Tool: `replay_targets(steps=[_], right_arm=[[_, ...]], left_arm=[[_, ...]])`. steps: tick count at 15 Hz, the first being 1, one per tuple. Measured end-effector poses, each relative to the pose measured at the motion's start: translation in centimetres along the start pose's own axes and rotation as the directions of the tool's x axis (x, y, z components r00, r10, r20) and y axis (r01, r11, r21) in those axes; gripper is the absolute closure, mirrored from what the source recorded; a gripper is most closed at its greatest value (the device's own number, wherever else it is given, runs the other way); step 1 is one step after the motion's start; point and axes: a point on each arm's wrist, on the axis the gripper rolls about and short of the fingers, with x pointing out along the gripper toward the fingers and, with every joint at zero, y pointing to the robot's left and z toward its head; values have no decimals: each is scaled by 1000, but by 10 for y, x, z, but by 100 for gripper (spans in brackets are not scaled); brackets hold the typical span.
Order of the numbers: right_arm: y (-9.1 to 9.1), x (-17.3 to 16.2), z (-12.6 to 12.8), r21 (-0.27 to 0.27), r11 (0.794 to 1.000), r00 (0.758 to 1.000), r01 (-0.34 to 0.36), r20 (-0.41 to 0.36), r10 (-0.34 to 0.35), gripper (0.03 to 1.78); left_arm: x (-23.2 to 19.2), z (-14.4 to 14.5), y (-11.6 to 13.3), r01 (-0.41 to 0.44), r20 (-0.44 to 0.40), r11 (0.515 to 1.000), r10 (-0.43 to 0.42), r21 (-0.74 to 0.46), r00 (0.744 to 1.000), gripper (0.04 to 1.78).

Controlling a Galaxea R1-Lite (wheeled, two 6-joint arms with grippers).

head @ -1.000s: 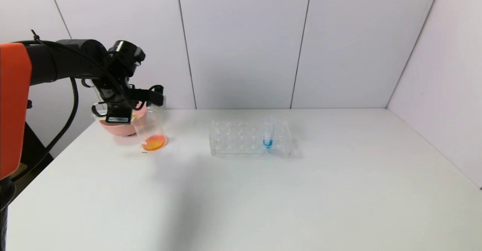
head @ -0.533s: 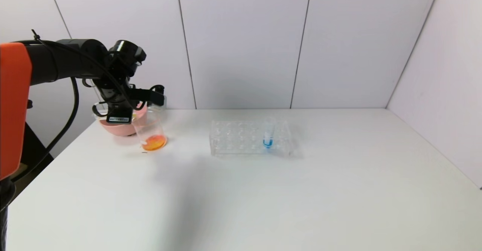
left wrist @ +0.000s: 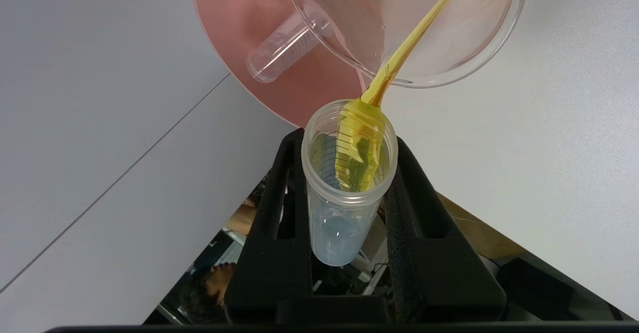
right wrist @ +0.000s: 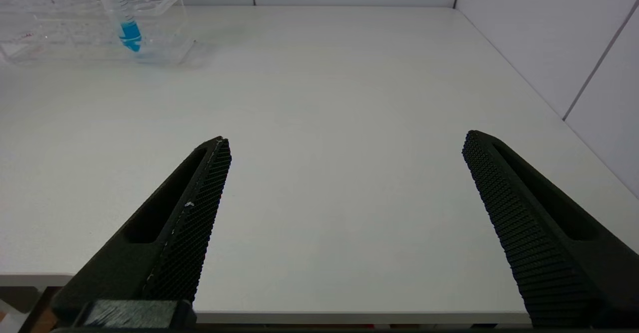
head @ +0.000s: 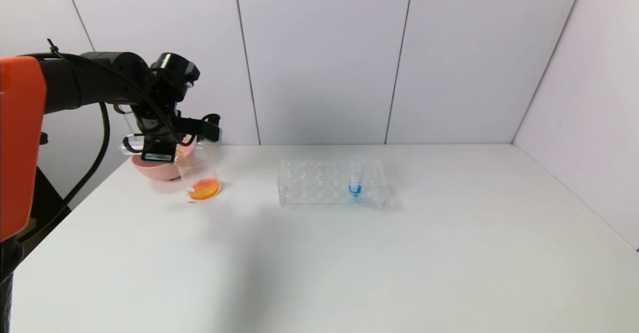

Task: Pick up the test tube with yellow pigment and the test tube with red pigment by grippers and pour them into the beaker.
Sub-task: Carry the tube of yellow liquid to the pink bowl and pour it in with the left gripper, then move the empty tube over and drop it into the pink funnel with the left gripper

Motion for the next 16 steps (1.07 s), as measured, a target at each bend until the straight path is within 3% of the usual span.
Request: replay_targets(steps=[6, 16], right_arm=[[0, 0, 0, 0, 1000, 1000, 0, 0, 0, 11], [0, 0, 0, 0, 1000, 1000, 0, 0, 0, 11]], left_arm=[[-1, 3, -1, -11, -58, 998, 14, 57, 998, 138], [-2, 10, -3, -19, -76, 997, 24, 70, 997, 138]])
